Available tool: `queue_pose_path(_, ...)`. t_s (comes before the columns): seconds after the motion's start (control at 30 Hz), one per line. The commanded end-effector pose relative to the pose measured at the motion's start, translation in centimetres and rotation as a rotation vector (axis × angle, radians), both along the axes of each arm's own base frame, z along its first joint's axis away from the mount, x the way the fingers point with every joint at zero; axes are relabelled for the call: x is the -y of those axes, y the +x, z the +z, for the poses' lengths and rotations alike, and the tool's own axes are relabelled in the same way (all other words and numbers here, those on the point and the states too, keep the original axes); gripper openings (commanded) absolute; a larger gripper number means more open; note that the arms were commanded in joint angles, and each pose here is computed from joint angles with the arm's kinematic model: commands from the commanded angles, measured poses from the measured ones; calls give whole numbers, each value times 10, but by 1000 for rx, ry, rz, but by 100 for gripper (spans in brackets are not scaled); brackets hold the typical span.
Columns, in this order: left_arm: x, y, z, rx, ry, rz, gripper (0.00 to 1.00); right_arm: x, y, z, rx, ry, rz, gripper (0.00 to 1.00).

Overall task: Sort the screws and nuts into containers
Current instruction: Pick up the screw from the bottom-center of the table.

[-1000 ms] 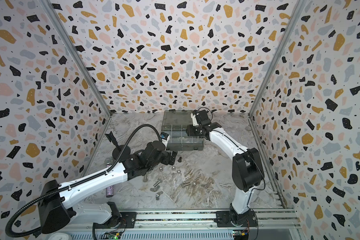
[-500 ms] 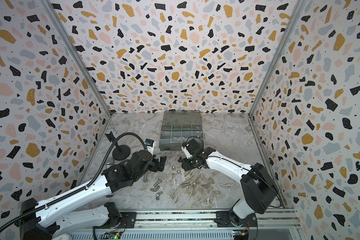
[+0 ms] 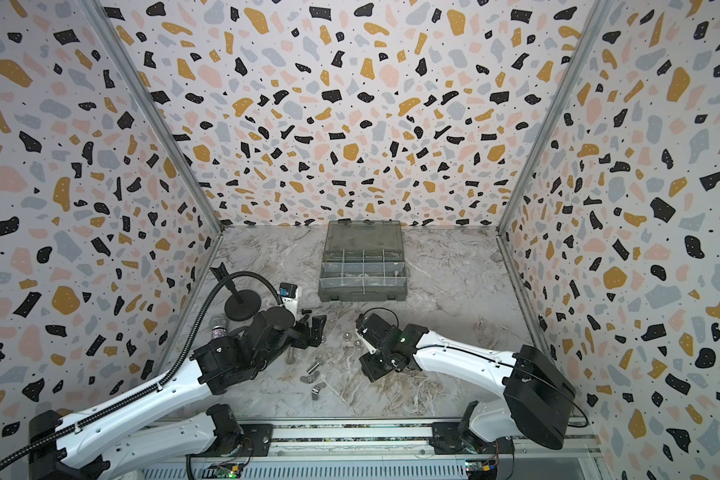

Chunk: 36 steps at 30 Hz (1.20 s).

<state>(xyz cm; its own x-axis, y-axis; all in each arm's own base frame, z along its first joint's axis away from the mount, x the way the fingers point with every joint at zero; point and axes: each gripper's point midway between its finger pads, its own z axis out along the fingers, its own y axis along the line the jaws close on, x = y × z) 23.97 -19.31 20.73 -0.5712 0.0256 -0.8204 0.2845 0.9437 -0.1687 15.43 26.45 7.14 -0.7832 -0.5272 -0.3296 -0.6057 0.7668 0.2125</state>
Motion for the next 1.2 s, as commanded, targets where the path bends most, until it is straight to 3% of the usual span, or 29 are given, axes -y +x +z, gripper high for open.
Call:
queue_pose_path(0.0, -3, 0, 6, 11, -26, 10, 100, 13, 1, -11, 33, -119, 5, 53)
queue_pose_path(0.2, -6, -3, 4, 11, -27, 12, 99, 13, -3, -30, 67, -226, 65, 55)
queue_pose_path(0.63, -14, -1, 10, 39, -10, 32, 99, -9, 13, -21, 125, -203, 114, 59)
queue_pose_path(1.17, -17, -1, 8, 42, -2, 43, 99, -9, 10, -23, 79, -181, 149, 57)
